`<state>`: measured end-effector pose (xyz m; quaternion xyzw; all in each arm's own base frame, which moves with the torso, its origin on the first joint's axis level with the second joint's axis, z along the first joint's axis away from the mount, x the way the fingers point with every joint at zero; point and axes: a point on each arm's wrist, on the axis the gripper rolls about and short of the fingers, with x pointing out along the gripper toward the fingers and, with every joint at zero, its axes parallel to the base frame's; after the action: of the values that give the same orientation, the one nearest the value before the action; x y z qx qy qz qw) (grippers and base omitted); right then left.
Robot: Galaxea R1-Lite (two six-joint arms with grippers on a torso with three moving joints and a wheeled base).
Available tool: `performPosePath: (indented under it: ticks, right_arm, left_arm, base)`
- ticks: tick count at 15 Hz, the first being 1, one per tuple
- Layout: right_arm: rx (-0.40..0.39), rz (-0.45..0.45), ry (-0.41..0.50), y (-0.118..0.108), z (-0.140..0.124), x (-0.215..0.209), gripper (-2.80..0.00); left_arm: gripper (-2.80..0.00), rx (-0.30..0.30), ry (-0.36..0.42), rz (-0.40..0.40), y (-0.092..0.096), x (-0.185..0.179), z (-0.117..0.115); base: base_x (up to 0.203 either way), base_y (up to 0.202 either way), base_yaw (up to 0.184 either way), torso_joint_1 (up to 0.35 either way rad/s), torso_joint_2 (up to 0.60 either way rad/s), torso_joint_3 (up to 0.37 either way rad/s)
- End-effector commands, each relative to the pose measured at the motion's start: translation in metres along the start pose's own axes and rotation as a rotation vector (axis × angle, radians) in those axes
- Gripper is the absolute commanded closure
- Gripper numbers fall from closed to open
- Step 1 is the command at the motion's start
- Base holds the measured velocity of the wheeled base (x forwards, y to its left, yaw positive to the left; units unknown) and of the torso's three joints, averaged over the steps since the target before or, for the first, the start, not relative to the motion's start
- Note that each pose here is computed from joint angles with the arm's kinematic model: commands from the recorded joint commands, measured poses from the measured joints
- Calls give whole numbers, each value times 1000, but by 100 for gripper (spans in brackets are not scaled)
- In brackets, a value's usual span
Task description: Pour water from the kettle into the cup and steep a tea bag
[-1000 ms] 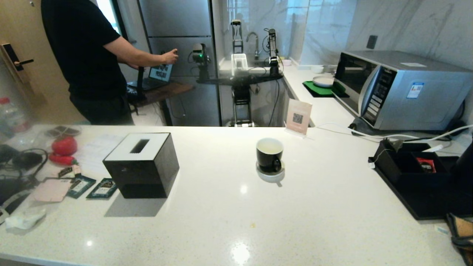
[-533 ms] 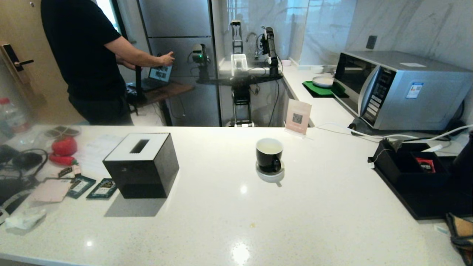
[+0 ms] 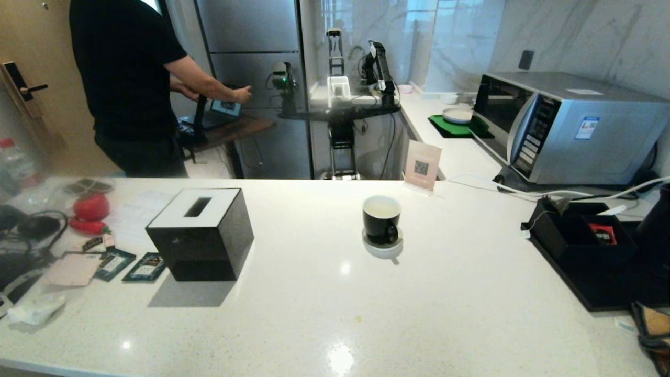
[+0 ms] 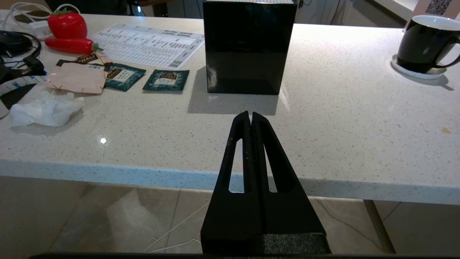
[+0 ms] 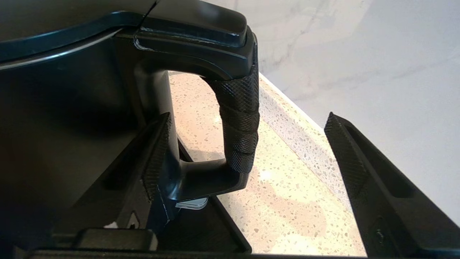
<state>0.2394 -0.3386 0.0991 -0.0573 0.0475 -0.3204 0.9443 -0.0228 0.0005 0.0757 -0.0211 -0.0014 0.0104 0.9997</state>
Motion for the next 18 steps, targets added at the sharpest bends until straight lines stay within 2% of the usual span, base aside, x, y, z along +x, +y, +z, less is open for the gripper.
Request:
performPosePath:
  ticks: [1, 7, 10, 16, 17, 18]
  right_arm:
    - [-1, -3, -1, -1, 0, -3, -280]
    - [8, 33, 22, -8, 1, -26, -280]
    - [12, 22, 35, -11, 0, -36, -280]
    - [10, 13, 39, -3, 14, -69, -280]
    - [13, 13, 42, -1, 16, -74, 0]
    - [12, 13, 40, 0, 19, -80, 0]
  left_arm:
    - [0, -1, -1, 1, 0, 0, 0]
    - [0, -1, -1, 1, 0, 0, 0]
    - [0, -1, 0, 1, 0, 0, 0]
    - [0, -1, -1, 1, 0, 0, 0]
    - [0, -1, -1, 1, 0, 0, 0]
    - [0, -1, 0, 1, 0, 0, 0]
  base:
    - [0, 0, 0, 0, 0, 0]
    - [0, 0, 0, 0, 0, 0]
    - [0, 0, 0, 0, 0, 0]
    - [0, 0, 0, 0, 0, 0]
    - [0, 0, 0, 0, 0, 0]
    - [0, 0, 0, 0, 0, 0]
